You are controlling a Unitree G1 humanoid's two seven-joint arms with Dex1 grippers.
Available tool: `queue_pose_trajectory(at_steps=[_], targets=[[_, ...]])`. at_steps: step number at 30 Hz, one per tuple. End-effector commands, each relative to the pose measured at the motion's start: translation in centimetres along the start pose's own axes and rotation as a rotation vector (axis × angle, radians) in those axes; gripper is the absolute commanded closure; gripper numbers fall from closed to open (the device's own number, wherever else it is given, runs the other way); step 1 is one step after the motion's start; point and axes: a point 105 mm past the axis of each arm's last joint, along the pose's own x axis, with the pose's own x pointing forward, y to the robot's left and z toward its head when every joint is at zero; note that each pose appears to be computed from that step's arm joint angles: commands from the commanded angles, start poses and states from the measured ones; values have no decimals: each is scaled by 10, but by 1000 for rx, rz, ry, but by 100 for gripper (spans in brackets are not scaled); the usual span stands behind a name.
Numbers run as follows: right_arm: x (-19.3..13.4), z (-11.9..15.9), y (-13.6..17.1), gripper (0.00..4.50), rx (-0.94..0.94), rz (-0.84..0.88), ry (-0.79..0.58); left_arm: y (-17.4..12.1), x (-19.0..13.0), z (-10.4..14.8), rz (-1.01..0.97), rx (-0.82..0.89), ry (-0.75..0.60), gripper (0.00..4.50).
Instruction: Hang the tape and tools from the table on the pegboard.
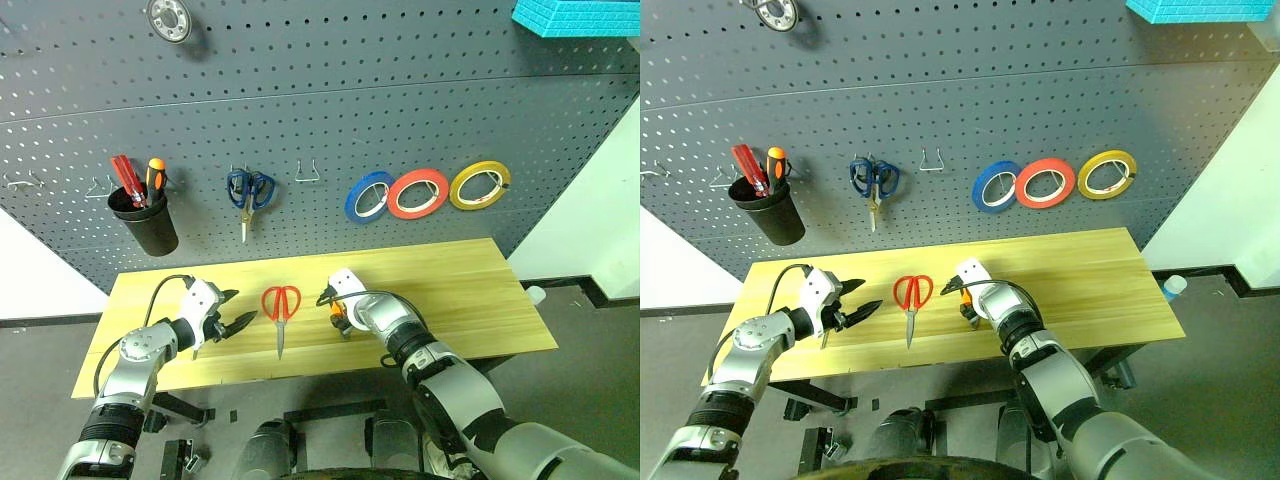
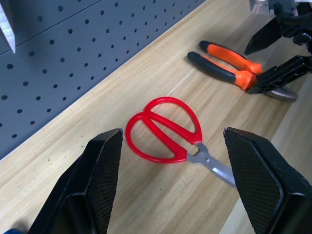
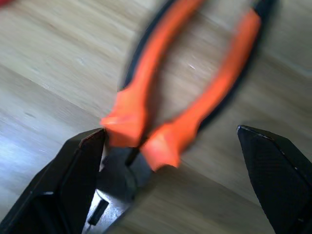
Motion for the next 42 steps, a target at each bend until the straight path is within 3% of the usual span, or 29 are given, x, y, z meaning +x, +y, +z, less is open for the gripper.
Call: queue_pose_trajectory(at_steps=[1, 13, 19, 32, 35, 40, 42], targets=[[-4, 11, -11, 3, -46, -37, -35, 6, -2, 15, 23, 31, -55, 105], [-10, 35, 3, 3, -73, 95, -126, 5, 0, 15, 24, 23, -63, 105], [-10, 46, 2, 3, -98, 83, -146, 4, 0, 16, 22, 20, -70, 105], [-1, 36, 9, 3, -92, 107, -94, 3, -5, 20, 20, 13, -93, 105], [-1, 36, 9, 58, -77, 106, -95, 2, -5, 20, 20, 13, -93, 105], [0, 35, 8, 222, -70, 102, -91, 1, -4, 20, 16, 13, -95, 105], [0, 34, 8, 243, -66, 101, -89, 0, -4, 21, 15, 12, -96, 105]])
